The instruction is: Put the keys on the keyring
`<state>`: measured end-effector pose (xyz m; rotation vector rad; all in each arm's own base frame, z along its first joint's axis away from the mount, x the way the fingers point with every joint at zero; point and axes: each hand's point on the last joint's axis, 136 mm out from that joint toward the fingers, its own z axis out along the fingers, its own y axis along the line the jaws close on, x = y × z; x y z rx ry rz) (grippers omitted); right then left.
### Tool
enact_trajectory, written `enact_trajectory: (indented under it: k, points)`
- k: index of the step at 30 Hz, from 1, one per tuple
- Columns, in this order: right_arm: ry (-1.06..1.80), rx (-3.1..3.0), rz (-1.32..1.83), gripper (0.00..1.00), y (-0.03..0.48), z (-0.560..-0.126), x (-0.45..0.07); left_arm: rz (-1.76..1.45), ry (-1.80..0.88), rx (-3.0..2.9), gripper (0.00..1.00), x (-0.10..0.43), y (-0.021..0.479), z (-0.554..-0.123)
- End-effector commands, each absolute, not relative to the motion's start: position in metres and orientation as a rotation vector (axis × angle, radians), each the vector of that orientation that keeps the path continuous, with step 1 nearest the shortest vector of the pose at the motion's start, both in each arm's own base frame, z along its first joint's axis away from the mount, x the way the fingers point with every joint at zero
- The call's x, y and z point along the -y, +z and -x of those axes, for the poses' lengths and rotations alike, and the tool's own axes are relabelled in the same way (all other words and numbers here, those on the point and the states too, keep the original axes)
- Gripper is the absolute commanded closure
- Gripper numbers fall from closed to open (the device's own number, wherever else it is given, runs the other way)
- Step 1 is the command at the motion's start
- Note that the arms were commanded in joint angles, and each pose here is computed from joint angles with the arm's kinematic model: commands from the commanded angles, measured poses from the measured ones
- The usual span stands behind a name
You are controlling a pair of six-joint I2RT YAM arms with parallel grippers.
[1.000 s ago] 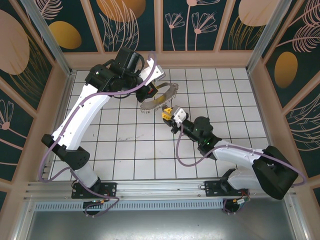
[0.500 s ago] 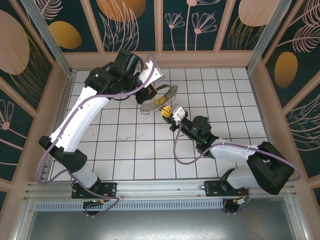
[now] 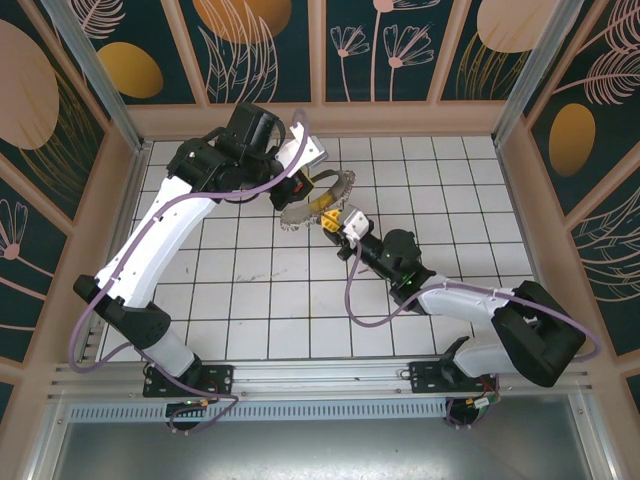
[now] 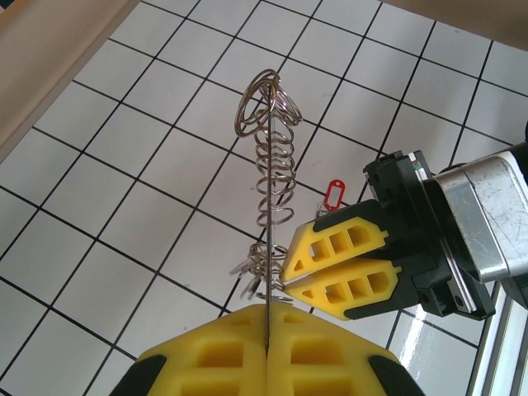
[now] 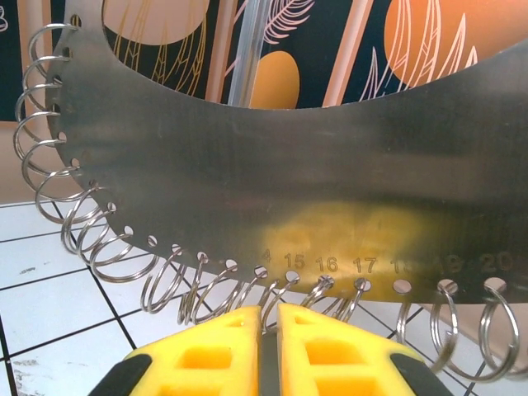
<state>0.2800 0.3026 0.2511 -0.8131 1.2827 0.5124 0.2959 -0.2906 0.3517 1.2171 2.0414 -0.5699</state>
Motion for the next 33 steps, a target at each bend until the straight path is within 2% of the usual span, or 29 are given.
enact_trajectory:
  k: [1,9,16,33]
  points:
    - [0.519,-1.201,0.793,0.86,0.276,-0.28,-0.309,-1.194,-0.609,-1.96,1.0,0.294,0.375,-0.289]
    - [0.481,-1.221,0.795,0.79,0.27,-0.285,-0.308,-1.189,-0.606,-1.958,1.0,0.293,0.375,-0.289]
    - [0.462,-1.226,0.757,0.78,0.27,-0.289,-0.305,-1.184,-0.605,-1.957,1.0,0.293,0.376,-0.29]
    - [0.478,-1.21,0.714,0.92,0.274,-0.29,-0.304,-1.173,-0.604,-1.953,1.0,0.292,0.376,-0.289]
